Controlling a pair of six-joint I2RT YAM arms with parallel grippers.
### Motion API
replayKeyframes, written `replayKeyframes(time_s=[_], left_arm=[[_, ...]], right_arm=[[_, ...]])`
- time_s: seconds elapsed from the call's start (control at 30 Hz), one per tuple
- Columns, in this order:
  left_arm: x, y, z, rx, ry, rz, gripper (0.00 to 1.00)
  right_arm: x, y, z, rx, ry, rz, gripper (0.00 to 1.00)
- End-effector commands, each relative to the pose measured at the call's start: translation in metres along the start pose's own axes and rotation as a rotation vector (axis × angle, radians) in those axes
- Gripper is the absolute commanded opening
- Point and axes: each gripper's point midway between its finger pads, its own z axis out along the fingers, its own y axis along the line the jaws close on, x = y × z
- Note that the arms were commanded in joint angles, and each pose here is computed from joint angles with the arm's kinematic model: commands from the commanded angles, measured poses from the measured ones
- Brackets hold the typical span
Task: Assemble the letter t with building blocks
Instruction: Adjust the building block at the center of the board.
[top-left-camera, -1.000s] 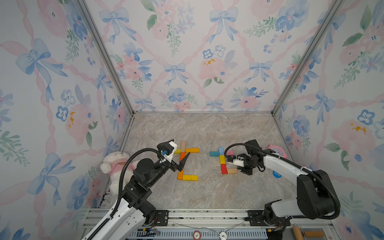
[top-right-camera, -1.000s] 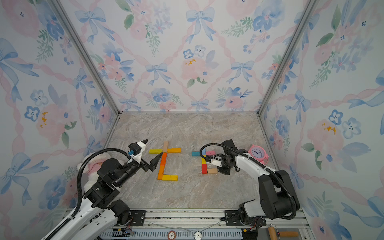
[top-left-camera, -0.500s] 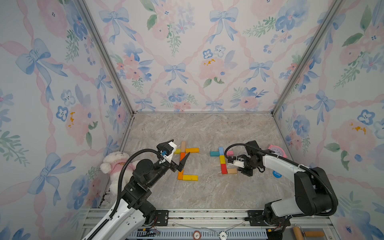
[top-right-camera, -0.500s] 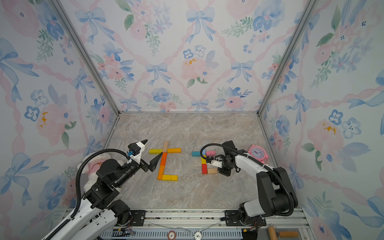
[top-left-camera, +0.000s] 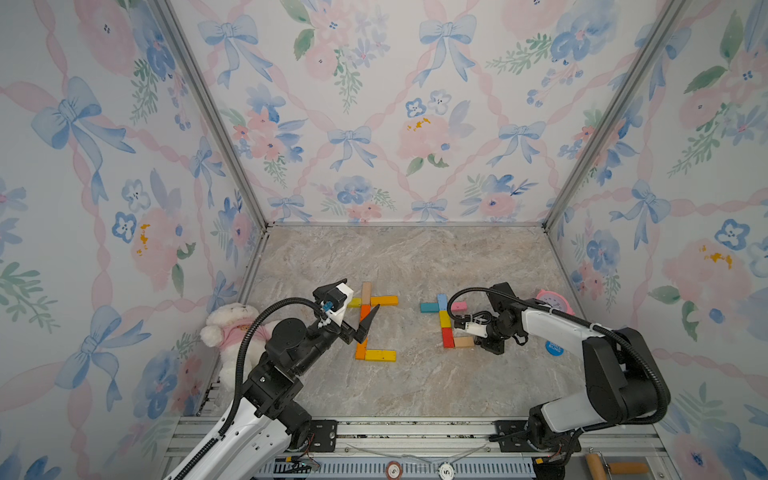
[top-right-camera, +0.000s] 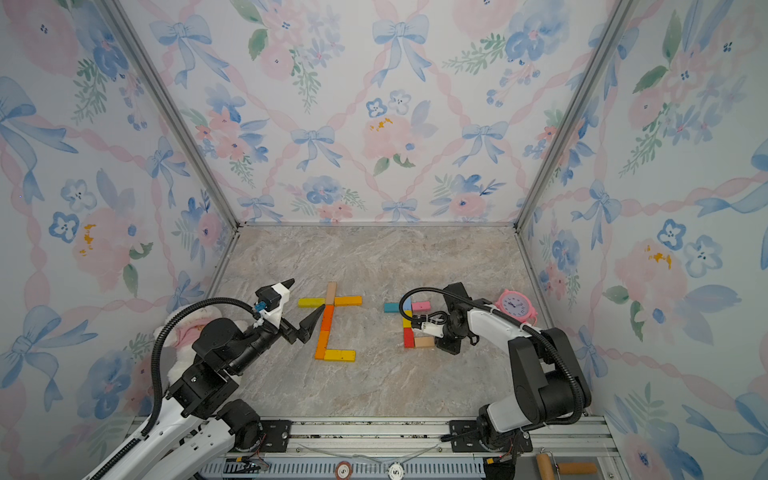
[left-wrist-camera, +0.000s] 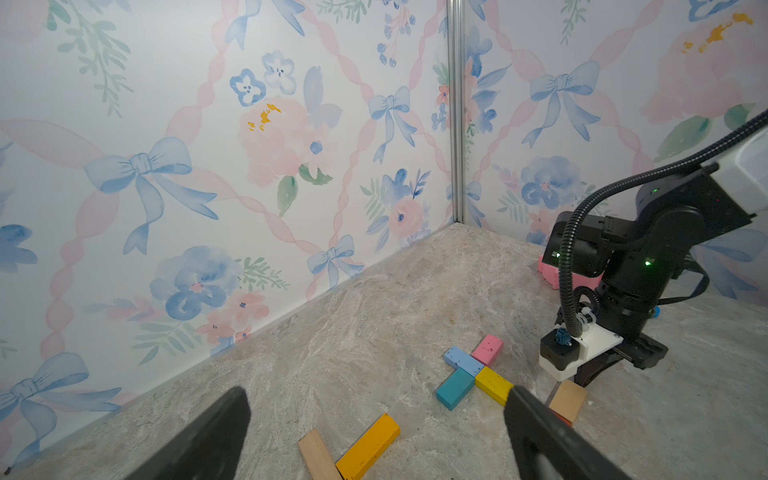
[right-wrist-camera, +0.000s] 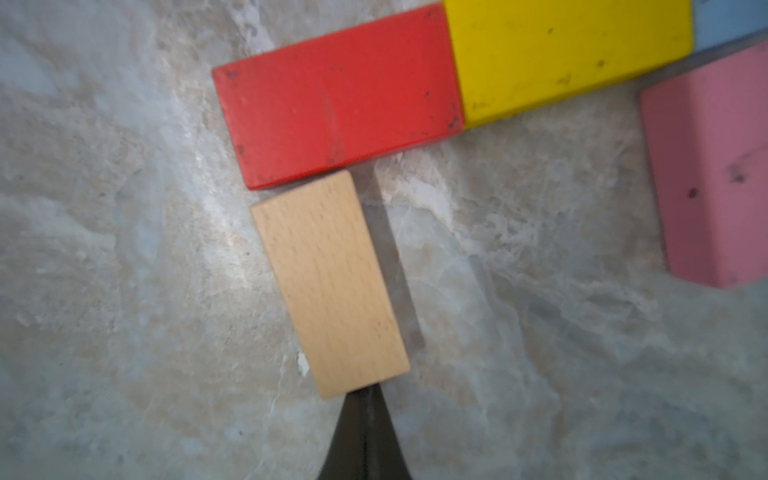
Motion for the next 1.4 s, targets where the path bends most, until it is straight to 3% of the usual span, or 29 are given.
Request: replayKeyframes(time_s=[0.0, 0.6, 0.73, 0.9, 1.1, 1.2, 1.27, 1.33, 1.37], left_arm=[[-0.005, 0.001, -0.002, -0.007, -0.024, 0.003, 0.98], [-0.005, 0.001, -0.002, -0.009, -0.024, 0.004, 0.98], [-0.004, 0.001, -0.001, -0.01, -0.021, 0.004, 0.98], [-0.003, 0.001, 0.0, -0.008, -0.018, 0.004, 0.98], [0.001, -0.001, 0.003, -0.001, -0.001, 0.001, 0.98], [0.002, 0.002, 0.003, -0.019, -0.006, -0.003, 0.98], [0.003, 0.005, 0.003, -0.033, -0.005, -0.004, 0.98], [0.005, 0.009, 0.004, -0.06, 0.002, -0.005, 0.98], [0.007, 0.011, 0.005, -0.073, 0.008, -0.008, 0.98]], right_arm=[[-0.003, 0.005, 0.0, -0.029, -0.003, -0.007, 0.0], [-0.006, 0.0, -0.001, -0.004, -0.003, -0.009, 0.02], [-0.004, -0.016, -0.012, 0.083, -0.004, -0.004, 0.05], [-0.016, -0.059, -0.056, 0.307, -0.074, 0.042, 0.12], [-0.051, -0.105, -0.139, 0.585, -0.346, 0.242, 0.29], [-0.068, -0.111, -0.177, 0.64, -0.5, 0.366, 0.42], [-0.076, -0.111, -0.202, 0.673, -0.598, 0.44, 0.61], [-0.08, -0.11, -0.223, 0.713, -0.678, 0.492, 0.71], [-0.081, -0.107, -0.234, 0.736, -0.722, 0.507, 0.83]])
